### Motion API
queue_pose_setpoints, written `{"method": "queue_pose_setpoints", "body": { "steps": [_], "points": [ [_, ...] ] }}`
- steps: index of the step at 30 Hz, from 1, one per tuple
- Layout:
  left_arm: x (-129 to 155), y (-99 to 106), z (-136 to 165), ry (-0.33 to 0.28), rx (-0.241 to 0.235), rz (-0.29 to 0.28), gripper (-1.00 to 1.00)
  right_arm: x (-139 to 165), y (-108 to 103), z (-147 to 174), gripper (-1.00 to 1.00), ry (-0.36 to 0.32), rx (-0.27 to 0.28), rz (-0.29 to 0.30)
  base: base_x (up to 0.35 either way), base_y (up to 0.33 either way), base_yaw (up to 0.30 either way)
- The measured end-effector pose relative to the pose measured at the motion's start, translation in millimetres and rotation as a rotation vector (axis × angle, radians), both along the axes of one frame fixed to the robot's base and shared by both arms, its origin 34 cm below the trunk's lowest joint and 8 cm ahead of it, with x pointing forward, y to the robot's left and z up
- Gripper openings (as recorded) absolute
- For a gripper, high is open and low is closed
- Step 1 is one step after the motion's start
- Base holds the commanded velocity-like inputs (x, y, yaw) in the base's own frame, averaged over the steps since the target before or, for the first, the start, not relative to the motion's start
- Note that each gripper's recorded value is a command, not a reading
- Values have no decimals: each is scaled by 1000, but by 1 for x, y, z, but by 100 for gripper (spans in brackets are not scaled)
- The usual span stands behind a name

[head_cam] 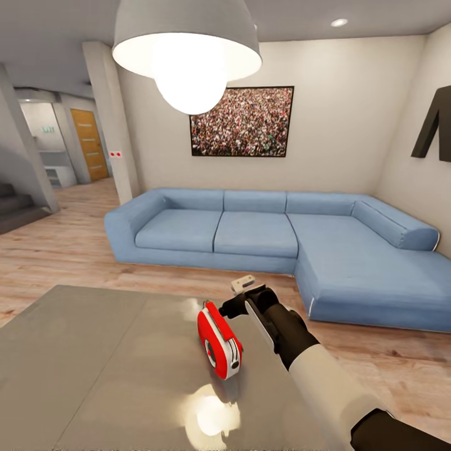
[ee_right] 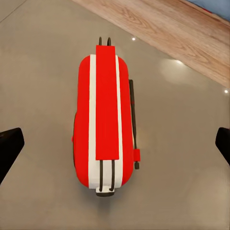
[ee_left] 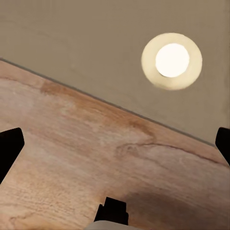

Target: Turn on the radio receiver that's on the table in the living room.

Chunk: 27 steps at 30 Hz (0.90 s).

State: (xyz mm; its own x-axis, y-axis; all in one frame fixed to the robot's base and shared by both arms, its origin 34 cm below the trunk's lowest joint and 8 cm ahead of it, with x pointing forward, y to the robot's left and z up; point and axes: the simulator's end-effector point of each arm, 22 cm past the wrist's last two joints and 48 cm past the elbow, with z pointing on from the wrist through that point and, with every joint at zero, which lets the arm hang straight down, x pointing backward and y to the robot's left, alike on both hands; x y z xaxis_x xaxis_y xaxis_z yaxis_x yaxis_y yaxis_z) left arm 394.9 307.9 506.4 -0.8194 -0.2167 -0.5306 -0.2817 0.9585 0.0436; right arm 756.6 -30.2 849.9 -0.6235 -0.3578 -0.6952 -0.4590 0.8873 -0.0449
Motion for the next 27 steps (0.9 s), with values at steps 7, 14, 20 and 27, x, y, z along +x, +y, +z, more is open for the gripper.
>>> {"method": "queue_pose_setpoints", "body": {
  "steps": [7,14,20,27],
  "points": [
    [-3,1,-3,9,1,1,100,1,0,-7,100,9,1,1,0,0,-39],
    [-7,3,-5,20,4,4,100,1,0,-13,100,18,1,2,0,0,-59],
    [-10,5,-7,30,9,6,100,3,2,-17,100,14,11,3,0,0,-65],
    [-16,19,-9,42,21,38,100,4,3,-23,100,20,15,4,0,0,-70]
  ]
}}
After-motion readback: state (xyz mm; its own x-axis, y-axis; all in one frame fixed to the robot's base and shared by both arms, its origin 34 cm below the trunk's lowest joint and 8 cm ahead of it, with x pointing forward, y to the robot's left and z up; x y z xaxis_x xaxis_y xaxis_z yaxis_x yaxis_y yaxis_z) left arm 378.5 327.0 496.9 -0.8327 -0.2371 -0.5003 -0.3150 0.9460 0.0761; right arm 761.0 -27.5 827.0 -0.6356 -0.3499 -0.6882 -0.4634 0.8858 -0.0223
